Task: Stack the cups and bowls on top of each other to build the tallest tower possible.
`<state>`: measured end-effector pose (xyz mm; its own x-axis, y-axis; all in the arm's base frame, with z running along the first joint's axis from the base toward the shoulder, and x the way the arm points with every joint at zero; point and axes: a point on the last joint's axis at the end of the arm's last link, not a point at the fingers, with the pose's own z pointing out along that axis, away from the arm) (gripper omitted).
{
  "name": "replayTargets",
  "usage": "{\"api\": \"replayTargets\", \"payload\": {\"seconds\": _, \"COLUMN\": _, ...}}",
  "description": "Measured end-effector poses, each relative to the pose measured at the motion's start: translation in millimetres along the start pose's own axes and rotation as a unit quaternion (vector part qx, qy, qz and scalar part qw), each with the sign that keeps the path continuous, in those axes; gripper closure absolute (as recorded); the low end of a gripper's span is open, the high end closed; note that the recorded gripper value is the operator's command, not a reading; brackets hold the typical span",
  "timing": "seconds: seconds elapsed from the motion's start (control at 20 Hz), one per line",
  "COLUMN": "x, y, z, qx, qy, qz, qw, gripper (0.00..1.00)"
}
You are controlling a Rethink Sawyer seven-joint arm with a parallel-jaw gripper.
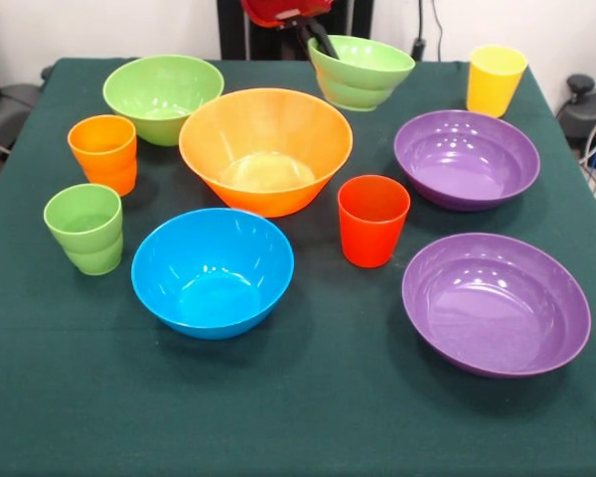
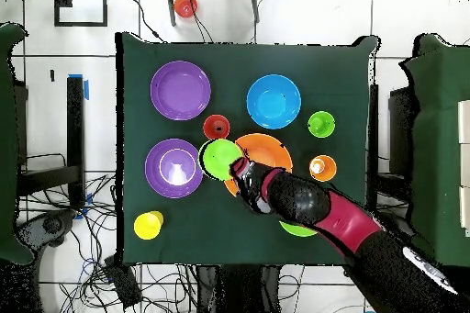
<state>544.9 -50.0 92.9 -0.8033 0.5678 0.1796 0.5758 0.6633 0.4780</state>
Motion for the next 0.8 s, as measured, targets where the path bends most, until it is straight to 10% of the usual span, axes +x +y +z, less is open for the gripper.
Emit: {"api": "replayTargets", "payload": {"seconds": 0.8, "x": -9.1, "y": 12, "z": -2, "qx": -0.027, "qy": -0.007, "qz": -0.001, "qw": 0.9996, "gripper": 1.00}}
